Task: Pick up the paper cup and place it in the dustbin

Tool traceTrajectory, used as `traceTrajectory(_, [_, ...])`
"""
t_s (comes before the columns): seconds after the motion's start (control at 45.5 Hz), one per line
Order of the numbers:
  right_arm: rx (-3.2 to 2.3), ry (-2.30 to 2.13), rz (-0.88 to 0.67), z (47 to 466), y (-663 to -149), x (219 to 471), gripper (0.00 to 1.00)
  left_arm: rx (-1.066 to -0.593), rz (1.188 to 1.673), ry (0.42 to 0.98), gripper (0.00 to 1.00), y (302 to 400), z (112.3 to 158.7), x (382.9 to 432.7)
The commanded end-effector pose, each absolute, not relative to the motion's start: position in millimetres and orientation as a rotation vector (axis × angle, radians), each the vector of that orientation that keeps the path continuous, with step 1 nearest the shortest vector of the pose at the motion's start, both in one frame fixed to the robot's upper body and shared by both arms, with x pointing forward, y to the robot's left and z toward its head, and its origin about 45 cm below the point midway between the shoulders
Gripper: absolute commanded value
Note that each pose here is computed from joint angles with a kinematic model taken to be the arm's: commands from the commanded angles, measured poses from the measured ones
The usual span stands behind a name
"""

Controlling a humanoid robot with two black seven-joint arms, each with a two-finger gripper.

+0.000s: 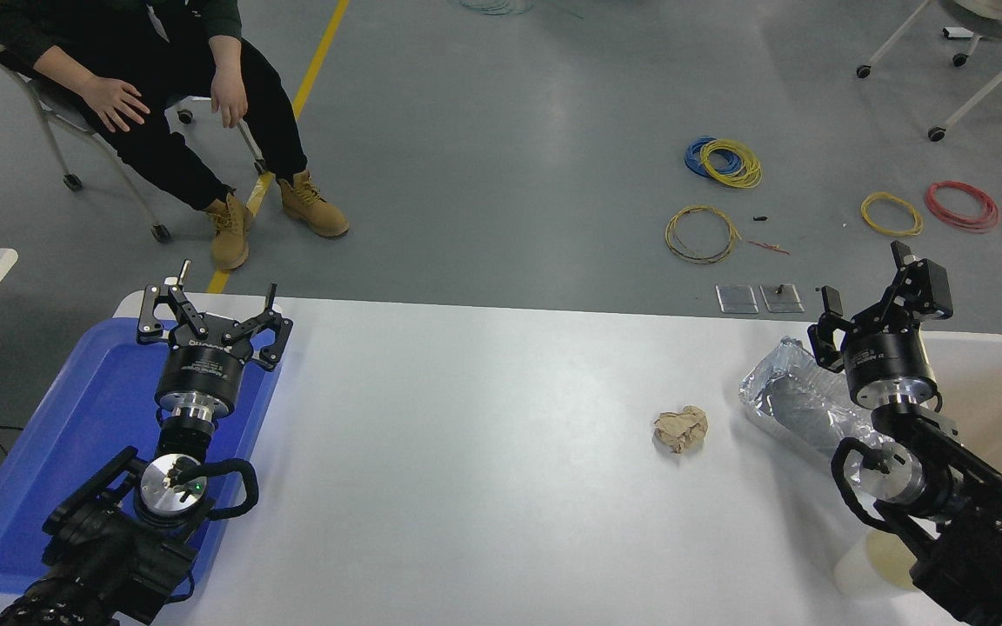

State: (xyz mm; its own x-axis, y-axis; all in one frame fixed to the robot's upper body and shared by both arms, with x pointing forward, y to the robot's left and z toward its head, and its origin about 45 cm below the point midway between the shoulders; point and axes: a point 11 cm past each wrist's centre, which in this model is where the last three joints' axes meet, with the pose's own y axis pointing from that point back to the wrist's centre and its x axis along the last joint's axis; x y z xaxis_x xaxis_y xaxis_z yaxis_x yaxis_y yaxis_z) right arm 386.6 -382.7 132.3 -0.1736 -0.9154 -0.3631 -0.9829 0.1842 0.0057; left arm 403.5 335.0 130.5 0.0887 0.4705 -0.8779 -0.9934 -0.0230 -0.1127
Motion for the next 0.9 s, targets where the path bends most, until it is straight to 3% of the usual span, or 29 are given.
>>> traceTrajectory(0.0, [-1.809,2.201,0.350,129,-385,384,1.00,-0.922,1.361,0.750,1.00,335.0,130.3,403.6])
traceTrajectory(0.879, [-1.909,2.189,0.358,120,-375,381,1.00,-0.924,1.363,0.748,1.00,335.3,130.4,403.5])
